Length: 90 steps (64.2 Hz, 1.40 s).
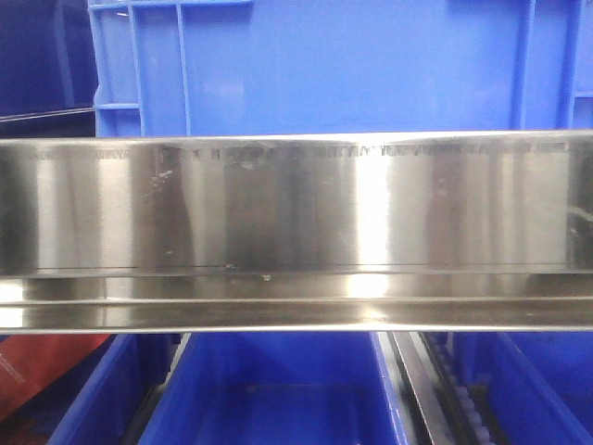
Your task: Place valve from conveyor to right shelf box
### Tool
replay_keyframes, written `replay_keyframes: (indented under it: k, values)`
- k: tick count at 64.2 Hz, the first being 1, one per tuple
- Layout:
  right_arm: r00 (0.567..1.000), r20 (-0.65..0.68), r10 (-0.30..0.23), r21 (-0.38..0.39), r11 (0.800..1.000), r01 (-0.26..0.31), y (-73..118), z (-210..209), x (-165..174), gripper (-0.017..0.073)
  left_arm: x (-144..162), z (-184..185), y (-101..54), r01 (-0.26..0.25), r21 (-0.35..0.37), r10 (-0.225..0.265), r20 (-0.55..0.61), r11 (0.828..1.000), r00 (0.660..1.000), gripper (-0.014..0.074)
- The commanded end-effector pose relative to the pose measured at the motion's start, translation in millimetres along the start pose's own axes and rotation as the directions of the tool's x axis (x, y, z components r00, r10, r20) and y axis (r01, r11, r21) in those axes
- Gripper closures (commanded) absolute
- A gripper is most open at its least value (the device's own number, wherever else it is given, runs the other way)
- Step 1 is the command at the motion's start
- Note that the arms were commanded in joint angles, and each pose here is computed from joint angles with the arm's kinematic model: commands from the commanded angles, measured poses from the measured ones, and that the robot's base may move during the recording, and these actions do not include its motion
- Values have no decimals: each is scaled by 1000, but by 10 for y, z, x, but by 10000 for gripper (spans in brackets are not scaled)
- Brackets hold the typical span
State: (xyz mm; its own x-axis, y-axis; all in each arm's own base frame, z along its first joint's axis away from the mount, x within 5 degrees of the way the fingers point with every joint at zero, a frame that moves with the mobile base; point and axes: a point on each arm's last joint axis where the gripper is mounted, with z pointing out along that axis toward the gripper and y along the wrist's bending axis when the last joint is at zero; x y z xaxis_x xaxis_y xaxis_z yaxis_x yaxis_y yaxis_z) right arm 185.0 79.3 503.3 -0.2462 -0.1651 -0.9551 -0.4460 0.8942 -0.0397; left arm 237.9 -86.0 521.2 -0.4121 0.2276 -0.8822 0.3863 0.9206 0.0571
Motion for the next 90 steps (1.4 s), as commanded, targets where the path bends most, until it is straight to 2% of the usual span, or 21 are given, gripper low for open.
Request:
replay_keyframes:
  k: [1,13,26,36,50,57,65,90]
  values:
    - [999,43,-5,21,1000,4,2,-148,145,715,112,-254,33,36,-48,-31,113,998,993,704]
    - [991,136,-5,37,999,0,51,-495,612,715,638,-651,-10,46,-68,-25,290,997,957,704]
    - [980,198,-7,46,999,-2,106,-806,1160,715,1356,-930,-83,45,-69,-14,395,997,918,704]
    - [984,177,-5,45,999,-3,139,-879,1572,715,1934,-988,-134,44,-69,-10,434,997,901,704]
    - [984,178,-2,50,999,-7,162,-834,2046,715,2500,-890,-184,50,-59,-18,455,997,890,704]
    - [985,171,0,52,999,-9,166,-767,2233,715,2666,-807,-204,70,-38,-43,472,997,880,704]
    - [989,151,3,54,998,-11,166,-683,2375,715,2787,-713,-211,70,-38,-43,475,997,879,704]
    - [985,173,2,57,998,-12,163,-678,2367,715,2814,-689,-212,70,-38,-44,462,997,886,704]
